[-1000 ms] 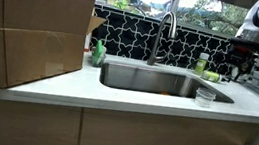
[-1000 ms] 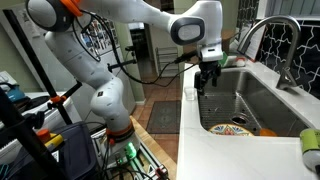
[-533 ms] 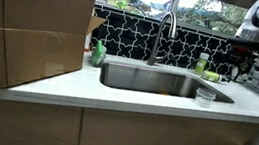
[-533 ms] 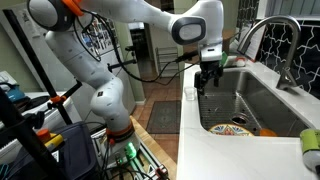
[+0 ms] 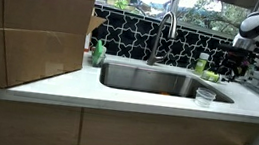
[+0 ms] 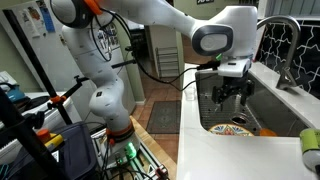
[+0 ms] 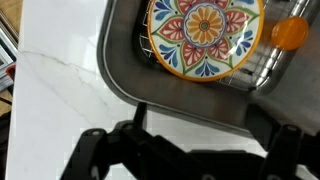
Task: Place the pump bottle on the right upright
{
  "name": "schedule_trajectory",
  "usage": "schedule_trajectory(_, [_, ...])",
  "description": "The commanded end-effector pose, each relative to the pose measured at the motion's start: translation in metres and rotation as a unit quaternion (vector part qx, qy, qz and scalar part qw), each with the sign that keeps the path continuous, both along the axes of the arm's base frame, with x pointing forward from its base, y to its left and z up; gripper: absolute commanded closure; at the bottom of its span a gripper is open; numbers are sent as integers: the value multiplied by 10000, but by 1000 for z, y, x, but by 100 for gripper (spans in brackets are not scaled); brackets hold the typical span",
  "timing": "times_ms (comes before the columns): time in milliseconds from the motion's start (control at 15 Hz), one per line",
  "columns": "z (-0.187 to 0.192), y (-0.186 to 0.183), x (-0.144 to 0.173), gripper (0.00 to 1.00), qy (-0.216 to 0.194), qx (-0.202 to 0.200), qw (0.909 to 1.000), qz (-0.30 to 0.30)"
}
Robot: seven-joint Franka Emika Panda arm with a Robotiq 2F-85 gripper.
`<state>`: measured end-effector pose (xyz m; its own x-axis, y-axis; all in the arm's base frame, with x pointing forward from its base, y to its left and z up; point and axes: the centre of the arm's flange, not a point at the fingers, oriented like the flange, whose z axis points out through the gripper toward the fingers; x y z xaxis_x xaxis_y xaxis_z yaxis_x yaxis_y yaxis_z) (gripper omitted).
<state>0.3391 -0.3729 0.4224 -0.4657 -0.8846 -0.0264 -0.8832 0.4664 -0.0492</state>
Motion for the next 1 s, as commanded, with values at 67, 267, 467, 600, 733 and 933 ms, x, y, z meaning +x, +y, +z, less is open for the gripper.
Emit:
schedule_trajectory(67, [-20, -63, -24, 0, 155, -41, 9918, -1268])
schedule_trajectory(267, [-19, -63, -34, 0, 154, -8, 9911, -1320])
schedule_trajectory(467, [-19, -76, -44, 0, 164, -24, 9864, -1633])
schedule_trajectory(600, [-18, -76, -43, 0, 160, -28, 9861, -1654])
schedule_trajectory(733, [-18, -88, -47, 0, -29, -352, 9847, -1707])
schedule_trajectory(933, [-11, -108, -62, 0, -259, -861, 9876, -1287])
